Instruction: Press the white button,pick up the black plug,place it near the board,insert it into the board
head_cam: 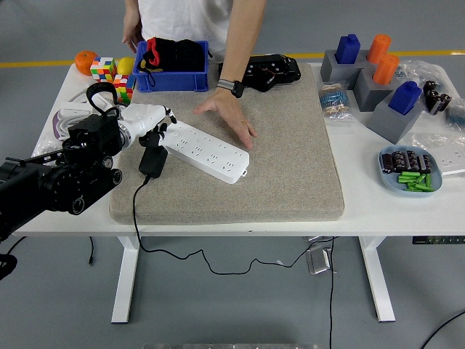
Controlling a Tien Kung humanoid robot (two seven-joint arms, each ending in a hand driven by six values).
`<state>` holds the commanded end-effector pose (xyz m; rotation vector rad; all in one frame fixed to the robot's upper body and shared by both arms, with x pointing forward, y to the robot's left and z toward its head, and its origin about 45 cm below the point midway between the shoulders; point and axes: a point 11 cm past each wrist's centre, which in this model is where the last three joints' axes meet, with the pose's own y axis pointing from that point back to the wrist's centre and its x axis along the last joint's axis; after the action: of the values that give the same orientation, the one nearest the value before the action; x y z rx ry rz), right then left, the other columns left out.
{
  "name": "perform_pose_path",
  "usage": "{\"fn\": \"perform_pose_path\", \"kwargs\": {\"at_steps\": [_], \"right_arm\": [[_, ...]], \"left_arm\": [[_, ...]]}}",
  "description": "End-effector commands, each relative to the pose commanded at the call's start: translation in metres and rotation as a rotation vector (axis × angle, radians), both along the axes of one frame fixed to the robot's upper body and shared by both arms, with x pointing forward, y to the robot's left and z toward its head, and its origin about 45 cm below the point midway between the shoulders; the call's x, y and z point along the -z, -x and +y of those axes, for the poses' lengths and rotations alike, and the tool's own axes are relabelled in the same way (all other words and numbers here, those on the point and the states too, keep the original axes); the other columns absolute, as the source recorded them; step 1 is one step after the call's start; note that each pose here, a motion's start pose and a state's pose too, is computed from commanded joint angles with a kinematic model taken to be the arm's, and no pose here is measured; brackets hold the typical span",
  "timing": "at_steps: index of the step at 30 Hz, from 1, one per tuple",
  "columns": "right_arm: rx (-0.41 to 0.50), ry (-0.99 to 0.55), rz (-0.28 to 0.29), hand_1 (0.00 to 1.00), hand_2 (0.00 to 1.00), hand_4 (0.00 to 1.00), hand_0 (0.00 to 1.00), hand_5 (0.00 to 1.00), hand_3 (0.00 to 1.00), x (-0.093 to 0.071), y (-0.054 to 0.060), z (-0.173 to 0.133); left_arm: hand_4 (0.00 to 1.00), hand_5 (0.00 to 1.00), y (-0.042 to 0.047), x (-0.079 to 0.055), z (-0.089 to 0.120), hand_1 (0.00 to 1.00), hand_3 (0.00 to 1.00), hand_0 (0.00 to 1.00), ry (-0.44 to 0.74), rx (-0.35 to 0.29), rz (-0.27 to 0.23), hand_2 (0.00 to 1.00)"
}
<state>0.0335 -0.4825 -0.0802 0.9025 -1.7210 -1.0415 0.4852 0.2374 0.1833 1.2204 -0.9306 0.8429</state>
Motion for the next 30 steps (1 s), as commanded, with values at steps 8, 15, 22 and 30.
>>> {"fn": "perform_pose_path", "kwargs": {"at_steps": [8, 15, 22, 30], "right_arm": [[-0.005, 0.002, -0.001, 0.727, 0.706, 0.731, 0.75, 0.418, 0.678, -0.0005, -0.0016, -0.0006], [-0.005, 0.0, -0.002, 0.727, 0.705, 0.731, 0.751, 0.418, 0.678, -0.0002, -0.0019, 0.0001], [-0.003, 0.0, 0.001, 0.727, 0.706, 0.732, 0.752, 0.418, 0.678, 0.0, -0.0005, 0.0001], [-0.005, -0.001, -0.005, 0.727, 0.706, 0.732, 0.752, 0.418, 0.678, -0.0004, -0.0025, 0.0004]], "left_arm": [[0.09, 0.002, -0.0004, 0.0074, -0.0008, 0.378, 0.75, 0.386, -0.022, -0.006, -0.001, 0.241], [0.136, 0.002, -0.0007, 0.007, -0.0026, 0.406, 0.749, 0.398, -0.019, -0.004, -0.003, 0.266], [0.13, 0.002, -0.0026, 0.0018, -0.0032, 0.41, 0.749, 0.397, -0.018, -0.002, -0.01, 0.268], [0.129, 0.002, 0.0006, 0.0017, -0.004, 0.405, 0.747, 0.394, -0.027, 0.021, -0.003, 0.264]]}}
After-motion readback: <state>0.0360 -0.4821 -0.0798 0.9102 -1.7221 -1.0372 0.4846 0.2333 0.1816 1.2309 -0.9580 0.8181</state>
